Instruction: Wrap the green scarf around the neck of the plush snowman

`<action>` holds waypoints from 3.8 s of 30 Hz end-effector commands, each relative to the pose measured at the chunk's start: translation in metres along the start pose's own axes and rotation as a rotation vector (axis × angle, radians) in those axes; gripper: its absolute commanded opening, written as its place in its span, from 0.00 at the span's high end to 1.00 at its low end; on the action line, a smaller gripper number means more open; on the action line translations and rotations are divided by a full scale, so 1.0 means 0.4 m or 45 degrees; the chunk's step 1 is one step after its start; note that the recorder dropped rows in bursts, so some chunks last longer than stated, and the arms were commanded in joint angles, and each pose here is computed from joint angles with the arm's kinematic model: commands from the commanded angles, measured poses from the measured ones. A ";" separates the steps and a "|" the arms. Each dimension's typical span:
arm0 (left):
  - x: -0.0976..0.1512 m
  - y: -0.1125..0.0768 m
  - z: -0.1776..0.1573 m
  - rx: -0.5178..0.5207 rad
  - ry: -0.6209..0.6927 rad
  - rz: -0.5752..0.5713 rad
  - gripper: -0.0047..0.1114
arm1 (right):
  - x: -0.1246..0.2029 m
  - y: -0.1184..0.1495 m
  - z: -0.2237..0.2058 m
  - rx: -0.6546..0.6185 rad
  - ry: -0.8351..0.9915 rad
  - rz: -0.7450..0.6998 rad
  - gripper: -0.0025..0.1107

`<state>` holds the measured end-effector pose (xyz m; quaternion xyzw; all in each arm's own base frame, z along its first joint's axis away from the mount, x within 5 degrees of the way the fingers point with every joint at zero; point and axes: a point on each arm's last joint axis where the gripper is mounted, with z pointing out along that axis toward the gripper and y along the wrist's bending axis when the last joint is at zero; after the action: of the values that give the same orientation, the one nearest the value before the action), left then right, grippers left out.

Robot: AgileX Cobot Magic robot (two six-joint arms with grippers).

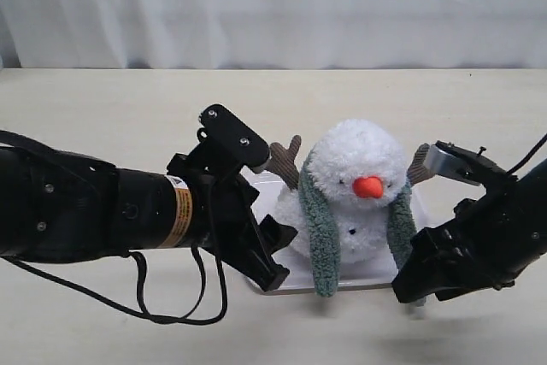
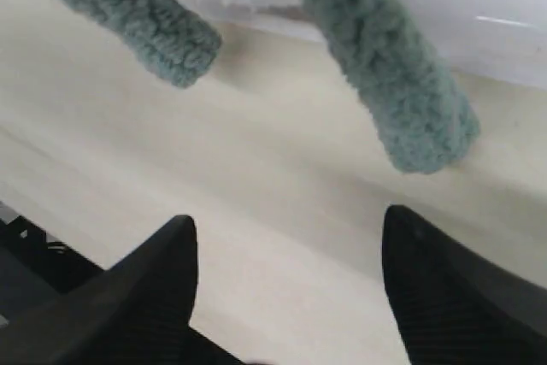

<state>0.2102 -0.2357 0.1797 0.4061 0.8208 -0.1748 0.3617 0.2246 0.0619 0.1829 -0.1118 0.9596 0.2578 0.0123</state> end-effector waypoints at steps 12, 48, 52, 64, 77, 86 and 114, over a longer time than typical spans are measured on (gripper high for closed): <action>-0.057 0.004 -0.291 -0.111 -0.386 -0.101 0.93 | 0.121 0.151 -0.249 0.211 -0.706 -0.486 0.83; -0.041 -0.020 -0.640 -0.117 -1.009 -0.075 0.96 | 0.578 0.308 -0.395 0.263 -1.759 -0.865 0.94; -0.041 -0.020 -0.640 -0.117 -1.009 -0.075 0.96 | 0.578 0.308 -0.395 0.263 -1.759 -0.865 0.94; -0.042 -0.021 -0.641 -0.074 -1.016 -0.159 0.96 | 0.578 0.308 -0.395 0.263 -1.759 -0.865 0.94; -0.030 -0.023 -0.674 -0.138 -1.054 -0.017 0.96 | 0.578 0.308 -0.395 0.263 -1.759 -0.865 0.94; 0.036 0.025 -0.749 -0.378 -1.051 -0.310 0.96 | 0.578 0.308 -0.395 0.263 -1.759 -0.865 0.94; 0.306 0.020 -0.707 -1.120 -1.129 -0.406 0.96 | 0.578 0.308 -0.395 0.263 -1.759 -0.865 0.94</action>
<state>0.0347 -0.0007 0.2914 -0.0187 0.6425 -0.0279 0.7655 -0.0227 0.0391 0.3624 -0.2153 0.6677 0.1578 0.6950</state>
